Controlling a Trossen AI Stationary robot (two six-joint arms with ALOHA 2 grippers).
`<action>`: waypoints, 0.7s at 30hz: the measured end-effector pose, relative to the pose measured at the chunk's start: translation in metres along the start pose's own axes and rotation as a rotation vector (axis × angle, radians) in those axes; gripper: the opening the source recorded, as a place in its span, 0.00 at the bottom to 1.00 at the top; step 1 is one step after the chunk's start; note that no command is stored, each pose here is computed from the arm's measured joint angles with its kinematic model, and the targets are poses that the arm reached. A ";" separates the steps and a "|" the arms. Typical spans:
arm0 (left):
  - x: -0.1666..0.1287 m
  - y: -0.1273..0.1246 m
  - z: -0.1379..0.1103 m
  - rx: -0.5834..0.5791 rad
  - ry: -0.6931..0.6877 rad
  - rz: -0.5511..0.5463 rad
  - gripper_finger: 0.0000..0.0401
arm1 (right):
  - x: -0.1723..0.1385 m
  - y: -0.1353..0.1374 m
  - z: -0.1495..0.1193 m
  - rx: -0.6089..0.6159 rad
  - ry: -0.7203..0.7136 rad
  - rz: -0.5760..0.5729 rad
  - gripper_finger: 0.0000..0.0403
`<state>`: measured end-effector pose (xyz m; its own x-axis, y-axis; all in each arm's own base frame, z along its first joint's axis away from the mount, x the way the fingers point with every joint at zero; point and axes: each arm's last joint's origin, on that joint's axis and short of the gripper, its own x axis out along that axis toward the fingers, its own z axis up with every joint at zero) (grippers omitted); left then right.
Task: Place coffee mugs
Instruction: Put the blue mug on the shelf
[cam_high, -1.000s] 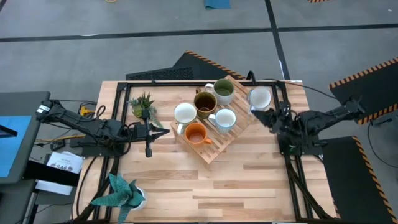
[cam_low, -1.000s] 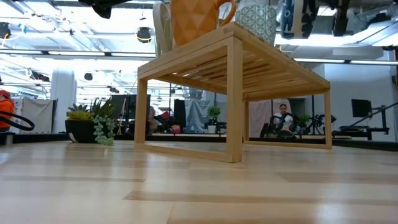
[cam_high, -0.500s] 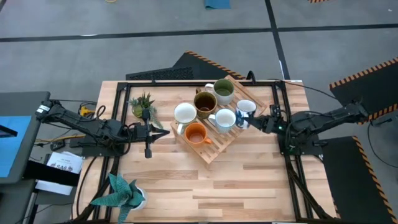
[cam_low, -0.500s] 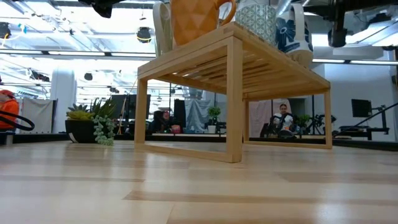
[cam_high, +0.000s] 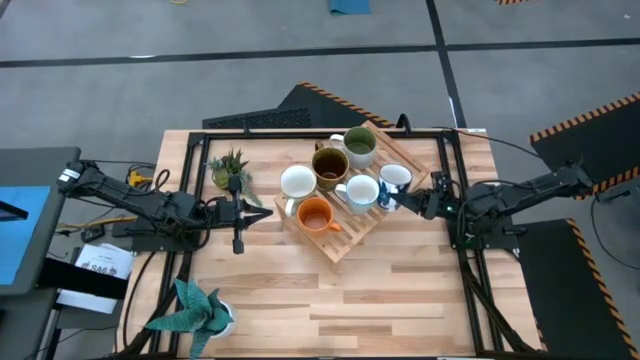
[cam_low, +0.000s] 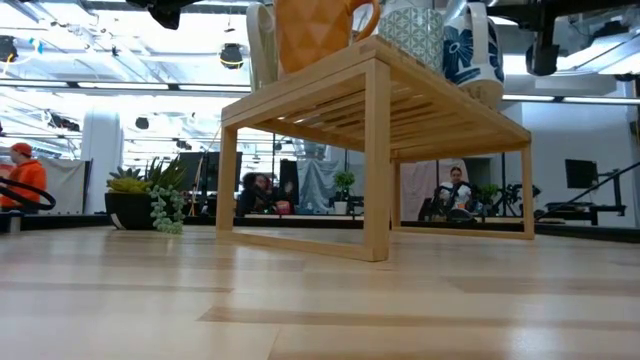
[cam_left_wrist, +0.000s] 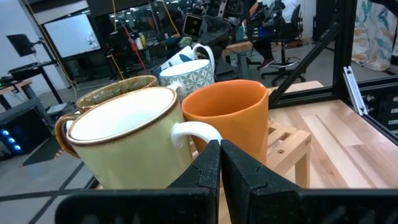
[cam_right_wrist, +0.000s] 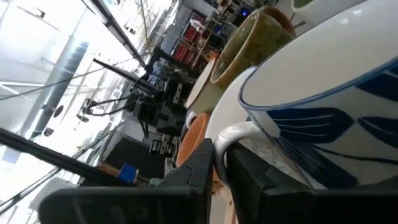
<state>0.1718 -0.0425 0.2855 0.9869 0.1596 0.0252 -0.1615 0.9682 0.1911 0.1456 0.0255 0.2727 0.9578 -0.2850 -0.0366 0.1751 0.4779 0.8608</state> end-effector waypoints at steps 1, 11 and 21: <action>0.000 0.000 0.000 0.000 0.000 0.000 0.00 | 0.001 0.000 0.000 -0.003 -0.003 -0.008 0.16; 0.000 0.000 0.000 0.000 0.000 0.000 0.00 | 0.008 -0.002 -0.002 -0.124 -0.028 -0.034 0.18; 0.000 0.000 0.000 0.001 0.001 -0.001 0.00 | 0.011 0.000 -0.003 -0.311 -0.052 -0.024 0.18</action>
<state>0.1719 -0.0425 0.2854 0.9870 0.1589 0.0239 -0.1605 0.9682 0.1918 0.1564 0.0248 0.2707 0.9411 -0.3375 -0.0221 0.2665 0.6996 0.6630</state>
